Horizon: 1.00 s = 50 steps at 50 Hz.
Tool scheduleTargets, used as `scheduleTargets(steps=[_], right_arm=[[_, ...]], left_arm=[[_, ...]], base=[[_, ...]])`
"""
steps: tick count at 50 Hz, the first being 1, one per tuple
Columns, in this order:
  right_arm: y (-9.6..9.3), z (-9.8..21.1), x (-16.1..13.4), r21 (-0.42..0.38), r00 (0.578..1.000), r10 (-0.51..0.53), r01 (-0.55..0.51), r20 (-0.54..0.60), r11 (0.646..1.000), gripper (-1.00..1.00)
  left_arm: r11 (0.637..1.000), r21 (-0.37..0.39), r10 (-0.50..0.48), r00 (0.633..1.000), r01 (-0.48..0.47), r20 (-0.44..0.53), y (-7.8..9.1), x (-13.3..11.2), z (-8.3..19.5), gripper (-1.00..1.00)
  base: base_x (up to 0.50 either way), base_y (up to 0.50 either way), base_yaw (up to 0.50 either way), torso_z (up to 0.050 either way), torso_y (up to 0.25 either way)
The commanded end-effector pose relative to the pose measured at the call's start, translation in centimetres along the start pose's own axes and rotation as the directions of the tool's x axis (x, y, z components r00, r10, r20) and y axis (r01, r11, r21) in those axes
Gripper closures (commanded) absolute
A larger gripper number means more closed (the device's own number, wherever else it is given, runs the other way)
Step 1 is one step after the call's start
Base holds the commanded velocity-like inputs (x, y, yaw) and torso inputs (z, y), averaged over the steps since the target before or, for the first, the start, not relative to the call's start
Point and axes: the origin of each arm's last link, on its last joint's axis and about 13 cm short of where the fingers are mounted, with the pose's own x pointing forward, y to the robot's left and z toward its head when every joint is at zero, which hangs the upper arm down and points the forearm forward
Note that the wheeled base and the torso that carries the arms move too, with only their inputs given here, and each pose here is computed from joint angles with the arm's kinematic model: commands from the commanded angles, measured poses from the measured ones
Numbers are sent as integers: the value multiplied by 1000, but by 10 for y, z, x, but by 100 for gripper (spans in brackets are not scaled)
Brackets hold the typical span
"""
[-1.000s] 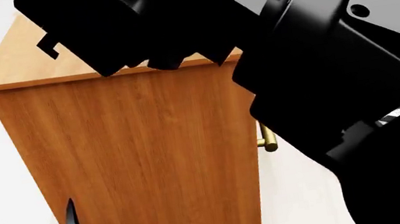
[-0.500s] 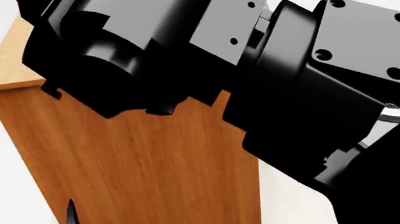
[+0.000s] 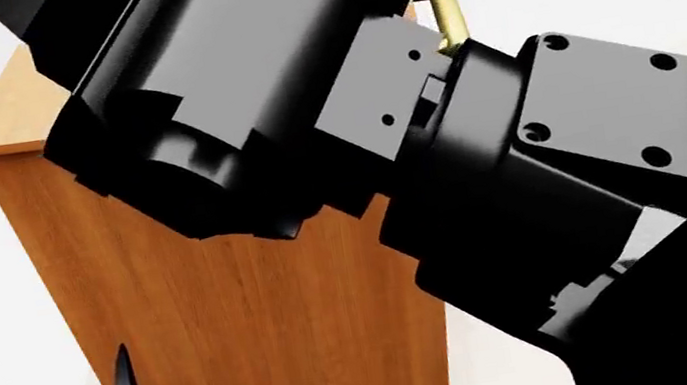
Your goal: Put the bowl on the top of the cabinet.
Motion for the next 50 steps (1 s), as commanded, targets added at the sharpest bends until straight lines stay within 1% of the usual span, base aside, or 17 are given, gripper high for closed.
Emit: scheduleTargets(steps=[1,20,32,33,44,50], right_arm=[[9,-4,2,-5,999,45,-45,7,999,100],[19,1,-7,-19,997,65,-64,46,998,100],[18,0,-5,-16,997,51,-50,58,999,100],[17,1,-5,-3,997,36,-36,67,999,-100],[6,-3,-4,15,998,14,-15,67,1000,-100],[-2,-4,-9,24,997,3,-5,81,1000,-100]], left_arm=[[1000,1,-1,1000,1,-1,0,1,-1,-100],[1000,-1,-1,1000,1,-1,0,0,0,-100],[1000,-3,3,1000,-3,-1,1,-1,0,-100],[1000,-4,4,1000,-4,-1,1,-1,0,-100],[1000,-5,1,1000,-1,0,0,-1,0,-100],[1000,-2,-3,1000,3,0,-1,-1,1,-100]], base=[[0,0,0,0,0],[0,0,0,0,0],[0,0,0,0,0],[0,0,0,0,0],[0,0,0,0,0],[0,0,0,0,0]])
